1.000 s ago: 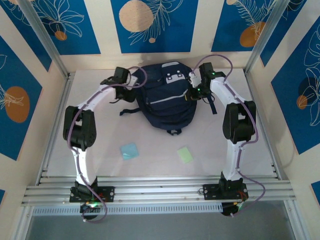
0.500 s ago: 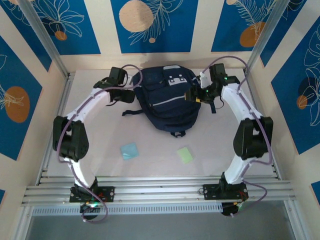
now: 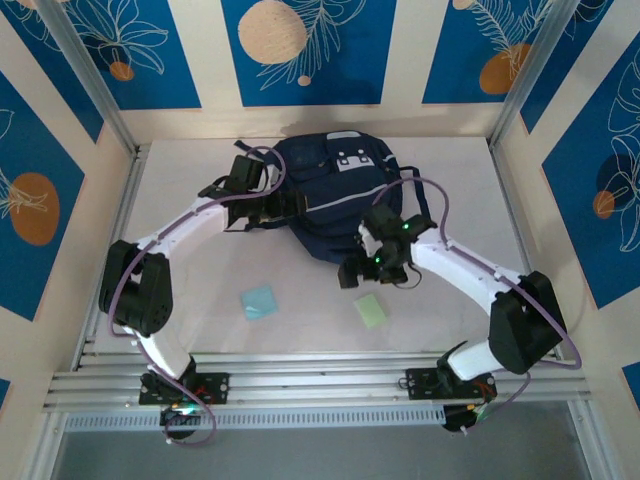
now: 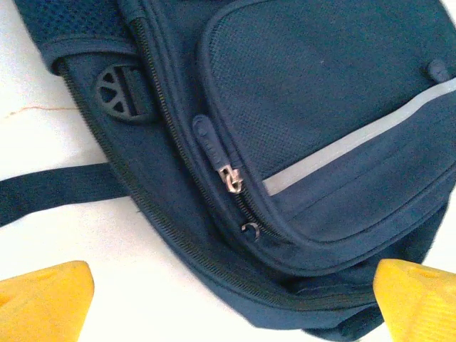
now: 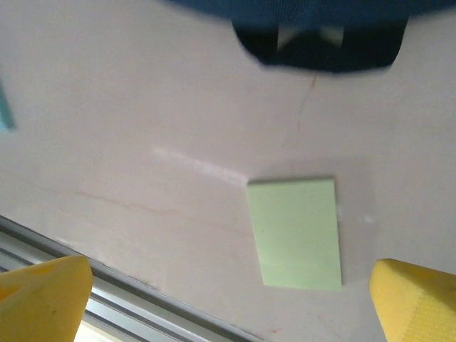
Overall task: Pack the student bag
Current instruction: Pick up the loose stationery from the bottom-center of the table.
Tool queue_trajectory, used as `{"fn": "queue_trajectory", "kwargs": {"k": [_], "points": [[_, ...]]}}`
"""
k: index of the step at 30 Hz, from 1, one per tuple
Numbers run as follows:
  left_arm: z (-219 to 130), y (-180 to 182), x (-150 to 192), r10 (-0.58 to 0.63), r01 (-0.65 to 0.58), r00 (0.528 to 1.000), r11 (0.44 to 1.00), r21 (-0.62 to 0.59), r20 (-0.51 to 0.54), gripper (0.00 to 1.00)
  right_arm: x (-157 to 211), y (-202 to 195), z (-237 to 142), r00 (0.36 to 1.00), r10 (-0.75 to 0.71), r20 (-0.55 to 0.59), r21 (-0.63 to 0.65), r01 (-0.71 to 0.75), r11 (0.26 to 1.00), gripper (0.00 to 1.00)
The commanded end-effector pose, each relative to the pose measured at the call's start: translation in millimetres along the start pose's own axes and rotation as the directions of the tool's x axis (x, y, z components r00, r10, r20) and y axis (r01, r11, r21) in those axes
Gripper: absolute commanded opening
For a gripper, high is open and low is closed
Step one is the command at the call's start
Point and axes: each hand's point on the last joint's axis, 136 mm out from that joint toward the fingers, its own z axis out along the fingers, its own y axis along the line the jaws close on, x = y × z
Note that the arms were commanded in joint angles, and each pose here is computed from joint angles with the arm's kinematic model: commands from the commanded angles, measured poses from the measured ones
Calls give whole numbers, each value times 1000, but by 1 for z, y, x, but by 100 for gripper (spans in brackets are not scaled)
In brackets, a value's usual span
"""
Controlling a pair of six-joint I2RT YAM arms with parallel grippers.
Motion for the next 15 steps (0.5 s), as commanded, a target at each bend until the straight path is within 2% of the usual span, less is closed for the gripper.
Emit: {"fn": "queue_trajectory", "kwargs": {"k": [1,6,10,15], "points": [[0,-24,-1,-107,104,994,986,133,16,100,20,-16,11,999,35,-6,129,-34,991,99],[4,-35,0,-154,151,988,964,219,-4,100,34,-35,34,1000,24,1,243,-23,970,99],[2,-39,-1,-138,137,990,964,228,-10,100,40,-38,54,999,32,-17,232,-28,972,100],[1,-40,-1,-132,132,991,964,232,-16,100,46,-34,70,998,37,-57,246,-22,969,95]]}}
